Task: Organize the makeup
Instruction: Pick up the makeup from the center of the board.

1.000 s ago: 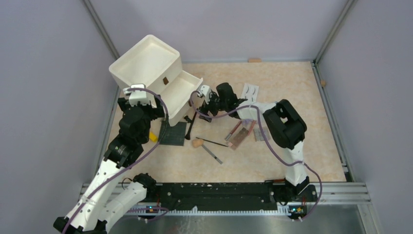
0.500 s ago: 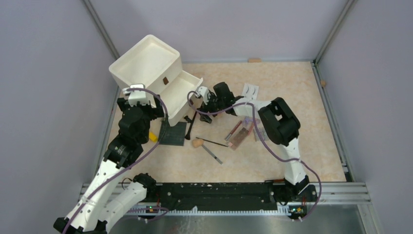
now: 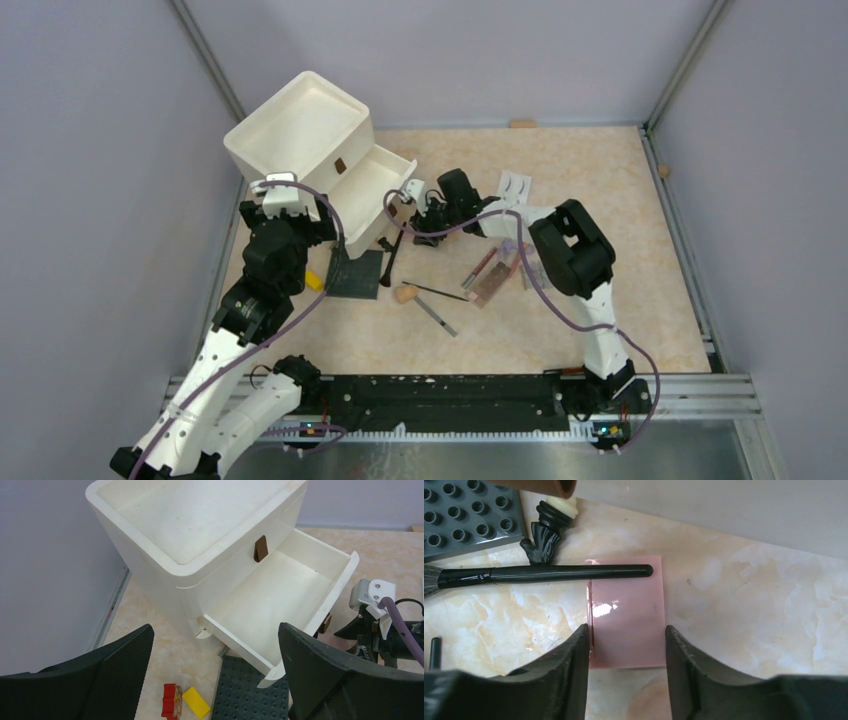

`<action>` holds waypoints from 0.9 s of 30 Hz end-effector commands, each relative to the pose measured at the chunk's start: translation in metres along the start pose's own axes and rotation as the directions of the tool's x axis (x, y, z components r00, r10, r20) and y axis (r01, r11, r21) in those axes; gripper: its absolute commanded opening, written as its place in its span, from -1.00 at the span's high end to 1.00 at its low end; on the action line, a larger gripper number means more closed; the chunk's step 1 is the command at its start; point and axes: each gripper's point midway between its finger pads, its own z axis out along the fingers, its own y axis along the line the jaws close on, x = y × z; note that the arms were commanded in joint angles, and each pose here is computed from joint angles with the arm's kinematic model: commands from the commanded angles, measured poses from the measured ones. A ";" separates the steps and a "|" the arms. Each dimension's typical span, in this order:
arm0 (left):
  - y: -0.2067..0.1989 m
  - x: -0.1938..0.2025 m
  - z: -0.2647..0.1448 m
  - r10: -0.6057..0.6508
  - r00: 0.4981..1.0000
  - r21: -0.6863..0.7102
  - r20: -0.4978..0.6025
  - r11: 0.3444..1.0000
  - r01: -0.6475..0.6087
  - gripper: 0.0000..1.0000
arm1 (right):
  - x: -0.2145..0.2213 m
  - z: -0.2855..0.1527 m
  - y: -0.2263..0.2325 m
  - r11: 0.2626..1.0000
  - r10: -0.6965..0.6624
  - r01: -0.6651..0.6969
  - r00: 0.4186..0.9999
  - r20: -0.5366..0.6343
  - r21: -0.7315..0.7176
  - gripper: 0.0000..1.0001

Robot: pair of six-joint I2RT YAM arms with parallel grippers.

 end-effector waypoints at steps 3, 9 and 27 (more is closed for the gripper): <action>0.003 -0.009 0.000 -0.018 0.999 -0.010 0.034 1.000 0.019 -0.98 | -0.015 -0.030 0.008 0.999 -0.036 0.036 0.999 0.030 0.005 0.28; 0.001 -0.009 0.001 -0.019 0.999 -0.004 0.033 1.000 0.019 -0.98 | -0.026 -0.069 0.017 0.996 -0.066 0.063 0.996 0.060 0.063 0.34; 0.003 -0.010 0.000 -0.024 0.999 -0.009 0.038 1.000 0.025 -0.98 | -0.066 -0.162 -0.005 0.936 -0.043 0.021 0.998 0.053 0.351 0.47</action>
